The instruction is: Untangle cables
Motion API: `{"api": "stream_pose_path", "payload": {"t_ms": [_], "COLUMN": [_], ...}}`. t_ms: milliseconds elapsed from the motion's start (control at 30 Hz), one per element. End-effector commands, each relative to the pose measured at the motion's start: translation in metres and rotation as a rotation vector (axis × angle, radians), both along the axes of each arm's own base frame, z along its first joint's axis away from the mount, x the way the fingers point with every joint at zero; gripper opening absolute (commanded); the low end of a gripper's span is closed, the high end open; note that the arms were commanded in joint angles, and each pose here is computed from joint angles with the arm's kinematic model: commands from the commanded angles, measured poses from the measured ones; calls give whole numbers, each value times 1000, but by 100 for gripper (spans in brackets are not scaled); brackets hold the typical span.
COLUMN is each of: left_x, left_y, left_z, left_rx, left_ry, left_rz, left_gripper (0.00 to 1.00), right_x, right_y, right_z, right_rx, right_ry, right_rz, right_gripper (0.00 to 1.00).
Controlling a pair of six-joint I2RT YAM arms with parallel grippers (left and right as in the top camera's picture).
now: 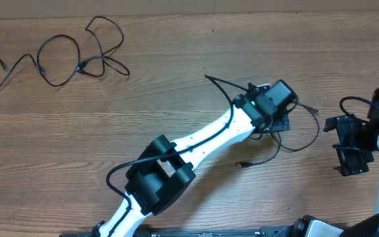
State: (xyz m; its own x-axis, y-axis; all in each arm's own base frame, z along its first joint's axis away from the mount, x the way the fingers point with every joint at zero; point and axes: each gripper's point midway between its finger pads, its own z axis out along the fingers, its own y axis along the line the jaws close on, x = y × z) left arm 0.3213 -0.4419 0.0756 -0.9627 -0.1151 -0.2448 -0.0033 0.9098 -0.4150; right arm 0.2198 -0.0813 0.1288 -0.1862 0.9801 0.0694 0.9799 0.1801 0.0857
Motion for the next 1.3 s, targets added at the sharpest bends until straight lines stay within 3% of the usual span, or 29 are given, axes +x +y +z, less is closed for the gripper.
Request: {"api": "stream_pose_path", "payload": {"t_ms": [0,167,467,567,633,767,867,1267], "left_x": [16,14,13,13,13,13,13,42], "left_y": [4,2,-8,-9,-9,-9,-4,64], "left_z": [-5,-39,-61,-62,-62,-62,-64,-11], "left_rx": [49,112,135,144,144,155,172,275], "left_ry": [-99,-100,-136,-145,-153,-161,-155,-145], "left_rz": [23,-66,-157,-180,-192,-216,-228,-125], "left_gripper": [81,83,83,68,49,28,4,6], "right_x": [4,3,4,3,3,1,-2,7], "right_y": [-2,-1,-2,-1,-1,-1,1,2], "right_z": [7,7,7,6,6,6,6,5], "right_rx": [-7,-6,-7,-6,-5,-2,4,-17], "right_ry": [-28,-24,-27,-24,-23,-16,-3,-46], "right_rz": [0,1,0,1,1,1,4,154], "right_gripper": [100,100,100,100,100,100,100,100]}}
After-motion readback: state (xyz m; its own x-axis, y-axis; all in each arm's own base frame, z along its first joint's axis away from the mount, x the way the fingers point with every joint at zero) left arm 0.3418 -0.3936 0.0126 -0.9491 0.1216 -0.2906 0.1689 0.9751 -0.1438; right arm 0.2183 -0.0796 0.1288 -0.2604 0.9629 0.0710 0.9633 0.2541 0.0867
